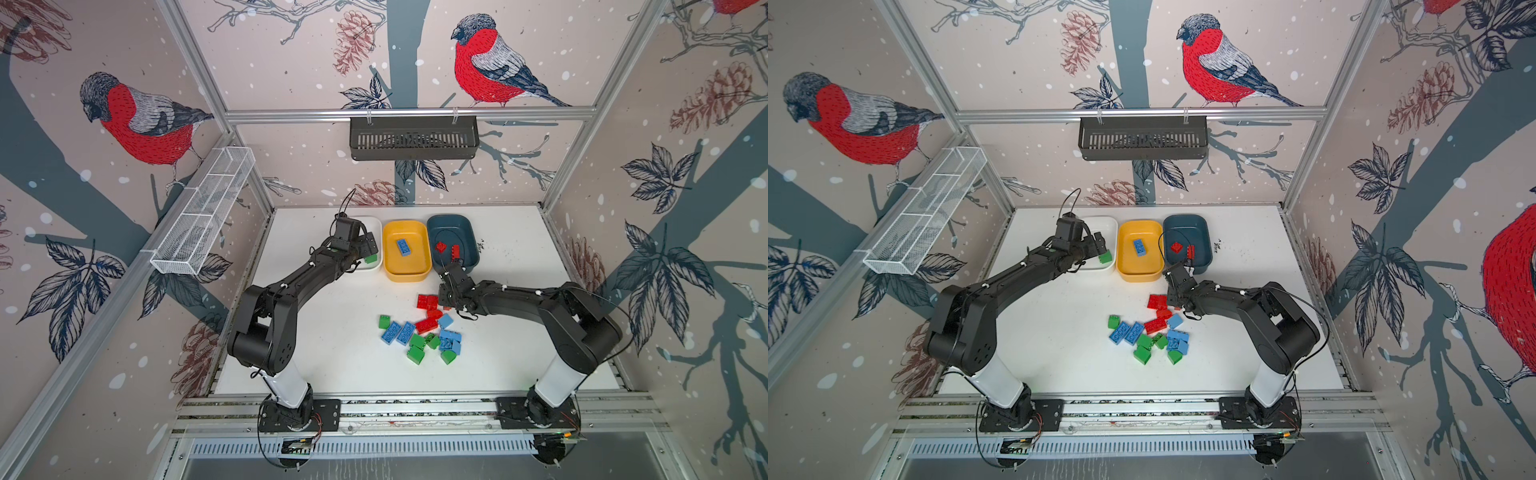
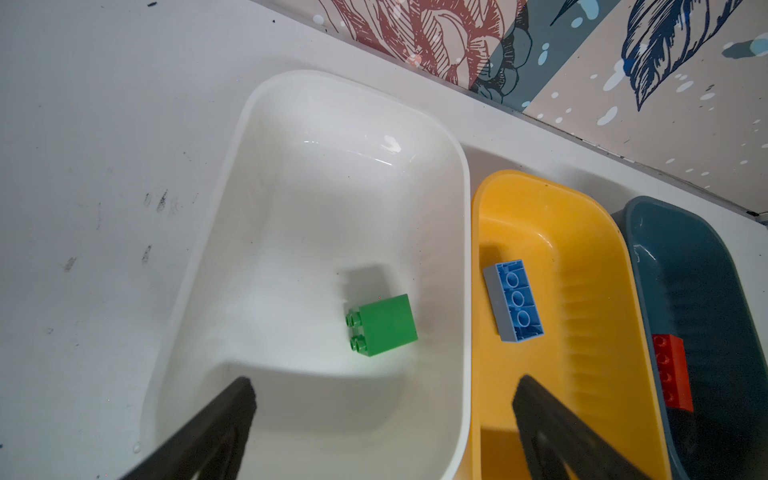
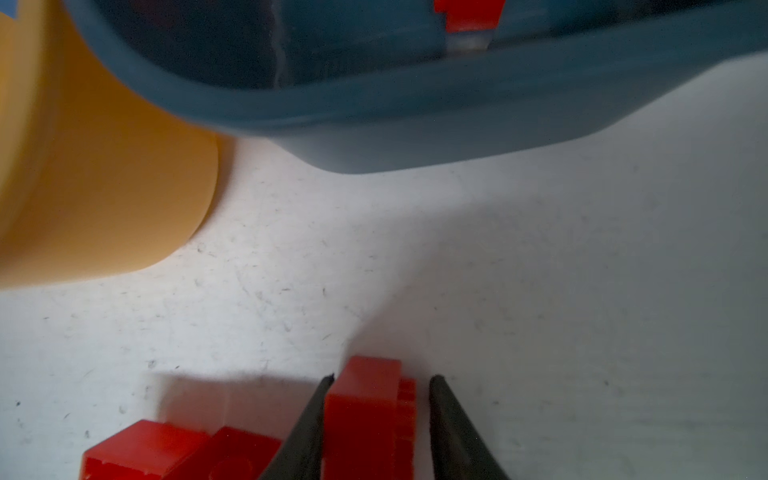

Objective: Sort the legos into containers by color
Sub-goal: 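Grasp a red brick with the right gripper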

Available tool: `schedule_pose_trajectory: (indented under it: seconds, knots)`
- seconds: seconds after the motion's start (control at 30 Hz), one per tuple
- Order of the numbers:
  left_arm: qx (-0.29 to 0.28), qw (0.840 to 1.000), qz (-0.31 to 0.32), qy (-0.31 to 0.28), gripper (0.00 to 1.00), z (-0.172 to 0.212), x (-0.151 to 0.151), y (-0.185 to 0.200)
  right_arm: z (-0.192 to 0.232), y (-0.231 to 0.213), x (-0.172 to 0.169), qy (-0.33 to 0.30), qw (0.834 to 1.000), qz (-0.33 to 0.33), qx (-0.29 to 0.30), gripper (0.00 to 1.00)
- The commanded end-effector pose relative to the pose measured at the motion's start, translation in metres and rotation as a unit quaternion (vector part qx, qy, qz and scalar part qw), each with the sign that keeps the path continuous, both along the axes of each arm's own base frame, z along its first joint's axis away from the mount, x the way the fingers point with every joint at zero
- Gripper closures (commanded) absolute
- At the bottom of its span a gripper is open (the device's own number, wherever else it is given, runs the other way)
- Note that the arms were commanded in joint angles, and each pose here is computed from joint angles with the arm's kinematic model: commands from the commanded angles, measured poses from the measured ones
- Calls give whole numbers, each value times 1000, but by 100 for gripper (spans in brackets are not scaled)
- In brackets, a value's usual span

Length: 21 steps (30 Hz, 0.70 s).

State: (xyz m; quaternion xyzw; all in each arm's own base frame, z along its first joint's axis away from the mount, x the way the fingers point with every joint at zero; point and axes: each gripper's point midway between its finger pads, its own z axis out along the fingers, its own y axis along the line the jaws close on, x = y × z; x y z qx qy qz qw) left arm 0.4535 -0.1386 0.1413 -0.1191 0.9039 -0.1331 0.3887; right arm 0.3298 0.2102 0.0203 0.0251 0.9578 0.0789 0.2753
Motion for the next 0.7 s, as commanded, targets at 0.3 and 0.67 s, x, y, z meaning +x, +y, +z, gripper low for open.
schedule_pose_trajectory:
  seconds: [0.3,0.67]
  knots:
    - [-25,997,-51,-48,3,26,-7,-22,16,-11,-6,-25,999,25,-31,79]
    - [15,991,-82,-104,3,59,-19,-47,66,-17,3,-111,993,43,-9,82]
